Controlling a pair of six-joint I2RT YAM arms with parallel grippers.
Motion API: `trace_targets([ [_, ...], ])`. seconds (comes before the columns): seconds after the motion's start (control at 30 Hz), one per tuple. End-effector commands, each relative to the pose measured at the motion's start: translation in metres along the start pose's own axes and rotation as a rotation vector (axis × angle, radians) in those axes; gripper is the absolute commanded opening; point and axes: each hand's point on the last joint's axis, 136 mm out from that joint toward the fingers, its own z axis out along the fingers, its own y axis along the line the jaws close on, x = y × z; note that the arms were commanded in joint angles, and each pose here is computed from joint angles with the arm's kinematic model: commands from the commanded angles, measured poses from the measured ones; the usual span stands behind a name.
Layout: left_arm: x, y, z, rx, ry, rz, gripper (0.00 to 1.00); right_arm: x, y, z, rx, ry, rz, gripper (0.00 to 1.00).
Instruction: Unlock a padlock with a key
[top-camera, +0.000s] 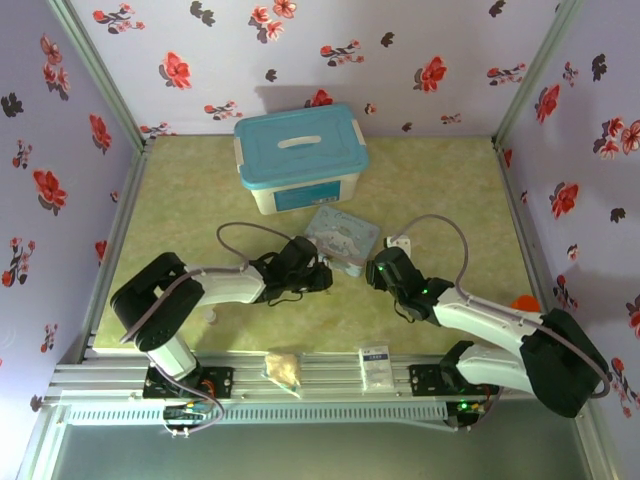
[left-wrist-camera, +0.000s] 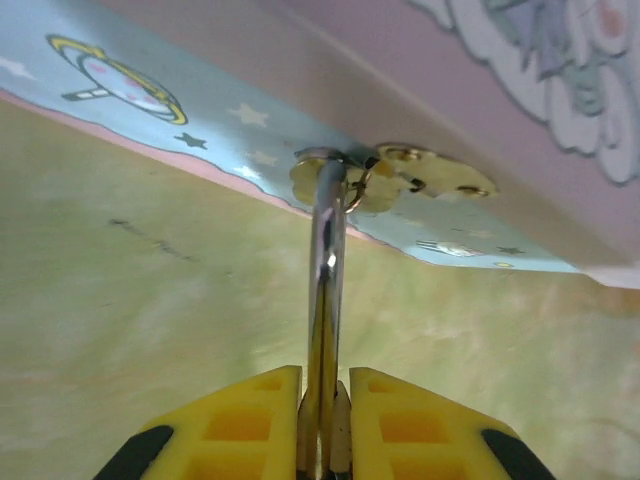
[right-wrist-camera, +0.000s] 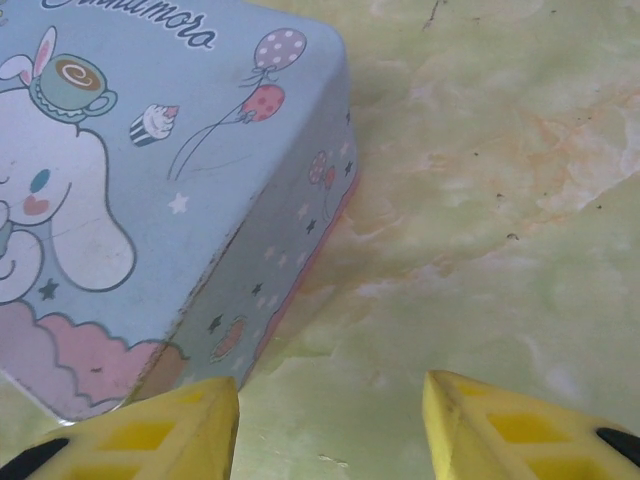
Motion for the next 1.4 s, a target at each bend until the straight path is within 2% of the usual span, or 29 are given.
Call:
trace_targets([
  [0.0, 0.009, 0.031, -0.003, -0.150, 0.082, 0.105, 0.03, -0.007, -0.006, 0.000, 0.037, -0.019, 0.023, 0.51],
  [0.23, -0.012, 0.047, -0.024, -0.368, 0.067, 0.262, 0.05, -0.001, -0.009, 0.002, 0.055, 0.013, -0.004, 0.51],
  [0.5, -0.006, 0.055, -0.016, -0.406, 0.109, 0.290, 0.07, 0.004, -0.017, -0.006, 0.056, 0.004, 0.025, 0.50],
  [0.77, -0.001, 0.061, -0.017, -0.501, 0.098, 0.361, 0.15, 0.004, -0.018, -0.008, 0.053, -0.001, 0.031, 0.50],
  [0.93, -0.001, 0.056, -0.023, -0.612, 0.067, 0.461, 0.23, 0.009, -0.016, -0.004, 0.041, 0.022, 0.029, 0.50],
  [1.1, 0.002, 0.055, -0.018, -0.627, 0.085, 0.481, 0.24, 0.012, -0.019, -0.005, 0.050, 0.024, 0.034, 0.50],
  [1.23, 0.003, 0.047, -0.019, -0.616, 0.082, 0.492, 0.20, 0.014, -0.020, -0.004, 0.052, 0.025, 0.040, 0.50],
  [1.37, 0.004, 0.043, -0.022, -0.638, 0.080, 0.505, 0.28, 0.016, -0.021, -0.003, 0.057, 0.030, 0.038, 0.50],
])
